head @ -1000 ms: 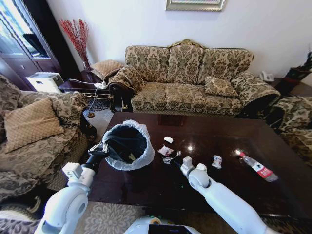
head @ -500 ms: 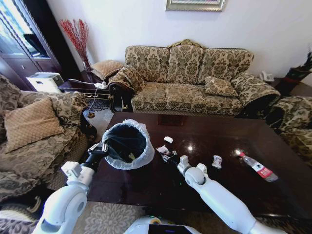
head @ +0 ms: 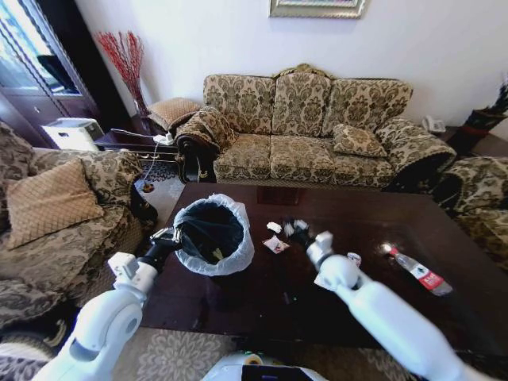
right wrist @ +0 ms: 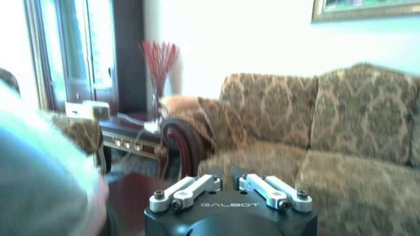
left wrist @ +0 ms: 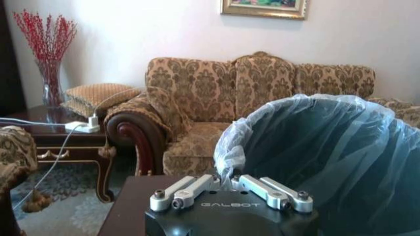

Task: Move to the front of the table and place the trash on the table into the trash bin.

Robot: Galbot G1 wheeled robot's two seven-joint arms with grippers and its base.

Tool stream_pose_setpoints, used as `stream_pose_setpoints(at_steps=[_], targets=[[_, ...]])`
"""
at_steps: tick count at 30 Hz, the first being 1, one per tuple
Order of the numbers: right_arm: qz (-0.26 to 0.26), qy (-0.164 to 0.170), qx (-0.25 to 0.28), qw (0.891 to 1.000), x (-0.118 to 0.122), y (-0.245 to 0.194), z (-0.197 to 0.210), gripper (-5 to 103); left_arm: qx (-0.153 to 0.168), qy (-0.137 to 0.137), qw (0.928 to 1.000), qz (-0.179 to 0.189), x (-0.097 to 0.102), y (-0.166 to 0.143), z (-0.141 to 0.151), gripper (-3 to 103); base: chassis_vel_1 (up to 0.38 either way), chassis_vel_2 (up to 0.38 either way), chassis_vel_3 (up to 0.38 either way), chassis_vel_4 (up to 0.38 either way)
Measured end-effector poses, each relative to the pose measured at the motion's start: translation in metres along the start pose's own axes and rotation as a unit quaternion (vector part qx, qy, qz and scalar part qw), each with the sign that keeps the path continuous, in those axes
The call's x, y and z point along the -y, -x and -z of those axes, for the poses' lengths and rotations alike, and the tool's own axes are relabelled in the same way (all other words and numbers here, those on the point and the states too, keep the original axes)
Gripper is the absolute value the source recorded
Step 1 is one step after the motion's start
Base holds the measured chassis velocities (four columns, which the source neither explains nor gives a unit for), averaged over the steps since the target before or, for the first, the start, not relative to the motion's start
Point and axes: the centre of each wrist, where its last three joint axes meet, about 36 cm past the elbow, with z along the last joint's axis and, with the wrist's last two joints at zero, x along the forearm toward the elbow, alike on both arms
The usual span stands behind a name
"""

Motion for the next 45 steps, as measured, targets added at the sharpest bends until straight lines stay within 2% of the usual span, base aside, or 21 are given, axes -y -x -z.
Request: stream_pose_setpoints(at_steps=[3,5,7,10,12,15,17,18,21,23,26,27,31,36,37,38,39,41,43,44,45], targets=[[0.004,-0.004,-0.001,1.000,-0.002,0.000,0.007,2,-0.002,-0.006,1.0000,0.001,0.000,0.001,-0.003,3,0.000,0.000,0.000,0.000],[0.006,-0.007,-0.010,1.000,-0.005,-0.001,0.001,2,-0.005,-0.009,0.9999,0.002,0.000,0.001,-0.005,3,0.000,0.000,0.000,0.000],[0.006,-0.012,-0.030,0.999,-0.011,-0.003,-0.018,-2,-0.008,-0.011,0.9999,0.004,0.000,0.000,-0.007,3,0.000,0.000,0.000,0.000],[0.010,-0.008,-0.062,0.998,-0.021,-0.003,-0.049,3,-0.006,-0.010,0.9999,0.006,-0.001,-0.001,-0.006,3,0.000,0.000,0.000,0.000],[0.013,-0.003,-0.087,0.996,-0.026,0.001,-0.076,13,-0.003,-0.008,0.9999,0.006,-0.002,0.000,-0.004,3,0.000,0.000,0.000,0.000],[0.019,-0.004,-0.110,0.994,-0.027,0.004,-0.106,19,-0.001,-0.008,0.9999,0.006,-0.002,-0.001,-0.003,3,0.000,0.000,0.000,0.000],[0.019,0.000,-0.127,0.992,-0.030,0.006,-0.130,29,-0.002,-0.010,0.9999,0.007,-0.001,-0.002,-0.004,3,0.000,0.000,0.000,0.000],[0.019,0.000,-0.127,0.992,-0.030,0.006,-0.130,29,-0.002,-0.010,0.9999,0.007,-0.001,-0.002,-0.004,3,0.000,0.000,0.000,0.000],[0.017,0.012,-0.145,0.989,-0.035,0.010,-0.161,45,-0.004,-0.014,0.9999,0.009,-0.001,-0.003,-0.006,3,0.000,0.000,0.000,0.000],[0.019,0.014,-0.148,0.989,-0.037,0.011,-0.167,45,-0.004,-0.014,0.9998,0.010,-0.001,-0.003,-0.006,3,0.000,0.000,0.000,0.000],[0.031,0.021,-0.146,0.989,-0.040,0.022,-0.183,62,-0.006,-0.018,0.9997,0.013,0.000,-0.002,-0.009,3,0.000,0.000,0.000,0.000],[0.031,0.021,-0.146,0.989,-0.040,0.022,-0.183,62,-0.006,-0.018,0.9997,0.013,0.000,-0.002,-0.009,3,0.000,0.000,0.000,0.000],[0.041,0.020,-0.148,0.988,-0.035,0.040,-0.200,84,-0.009,-0.021,0.9996,0.014,0.000,-0.004,-0.011,3,0.000,0.000,0.000,0.000],[0.041,0.021,-0.154,0.987,-0.033,0.044,-0.209,94,-0.005,-0.021,0.9996,0.016,-0.001,-0.003,-0.009,3,0.000,0.000,0.000,0.000],[0.043,0.018,-0.154,0.987,-0.033,0.044,-0.212,100,-0.004,-0.022,0.9996,0.017,-0.001,-0.003,-0.010,3,0.000,0.000,0.000,0.000],[0.043,0.018,-0.154,0.987,-0.033,0.044,-0.212,100,-0.004,-0.022,0.9996,0.017,-0.001,-0.003,-0.010,3,0.000,0.000,0.000,0.000],[0.043,0.017,-0.153,0.987,-0.033,0.045,-0.215,93,-0.003,-0.024,0.9995,0.018,0.000,-0.003,-0.010,3,0.000,0.000,0.000,0.000],[0.043,0.017,-0.153,0.987,-0.033,0.045,-0.217,93,-0.003,-0.026,0.9995,0.018,0.000,-0.003,-0.010,3,0.000,0.000,0.000,0.000],[0.044,0.016,-0.154,0.987,-0.031,0.046,-0.218,83,-0.004,-0.026,0.9995,0.018,0.000,-0.003,-0.011,3,0.000,0.000,0.000,0.000],[0.044,0.016,-0.154,0.987,-0.031,0.046,-0.218,83,-0.004,-0.026,0.9995,0.018,0.000,-0.003,-0.011,3,0.000,0.000,0.000,0.000],[0.045,0.016,-0.155,0.987,-0.030,0.046,-0.219,72,-0.005,-0.026,0.9995,0.018,0.000,-0.003,-0.011,3,0.000,0.000,0.000,0.000]])
